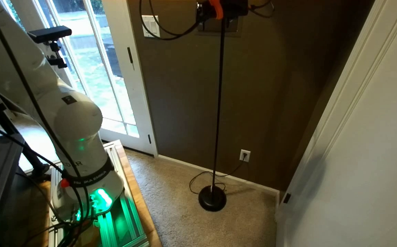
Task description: Move the lamp to the left
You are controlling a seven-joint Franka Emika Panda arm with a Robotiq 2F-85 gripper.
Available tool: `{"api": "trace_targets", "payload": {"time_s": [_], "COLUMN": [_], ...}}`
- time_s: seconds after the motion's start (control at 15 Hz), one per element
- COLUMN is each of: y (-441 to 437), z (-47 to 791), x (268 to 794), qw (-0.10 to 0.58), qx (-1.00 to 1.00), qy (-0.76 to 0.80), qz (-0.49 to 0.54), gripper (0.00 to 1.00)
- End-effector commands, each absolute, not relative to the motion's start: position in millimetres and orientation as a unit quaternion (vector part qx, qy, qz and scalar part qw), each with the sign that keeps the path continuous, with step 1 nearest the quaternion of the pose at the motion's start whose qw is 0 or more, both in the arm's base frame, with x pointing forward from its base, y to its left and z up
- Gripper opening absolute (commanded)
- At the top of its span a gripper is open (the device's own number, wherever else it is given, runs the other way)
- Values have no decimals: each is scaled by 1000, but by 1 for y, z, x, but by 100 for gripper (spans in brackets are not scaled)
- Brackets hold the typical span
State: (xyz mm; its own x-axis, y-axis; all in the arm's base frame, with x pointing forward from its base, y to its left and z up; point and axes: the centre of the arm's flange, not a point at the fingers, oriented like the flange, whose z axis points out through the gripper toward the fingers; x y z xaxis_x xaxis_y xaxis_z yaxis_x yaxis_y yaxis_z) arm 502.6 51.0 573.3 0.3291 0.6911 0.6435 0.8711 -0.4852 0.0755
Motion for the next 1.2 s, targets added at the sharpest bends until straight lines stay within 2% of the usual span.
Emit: {"api": "trace_targets", "payload": {"time_s": [0.0,0.27,0.87,1.13], "y": [51,50,33,34], "z": [573,573,557,546], "x": [503,508,526,538], "qw": [143,148,238,234], "qx": [-802,-801,-765,-739], "qy": [-487,-483,-447,-457], "qz": [-314,-321,-397,-436], "gripper": [100,100,100,100]}}
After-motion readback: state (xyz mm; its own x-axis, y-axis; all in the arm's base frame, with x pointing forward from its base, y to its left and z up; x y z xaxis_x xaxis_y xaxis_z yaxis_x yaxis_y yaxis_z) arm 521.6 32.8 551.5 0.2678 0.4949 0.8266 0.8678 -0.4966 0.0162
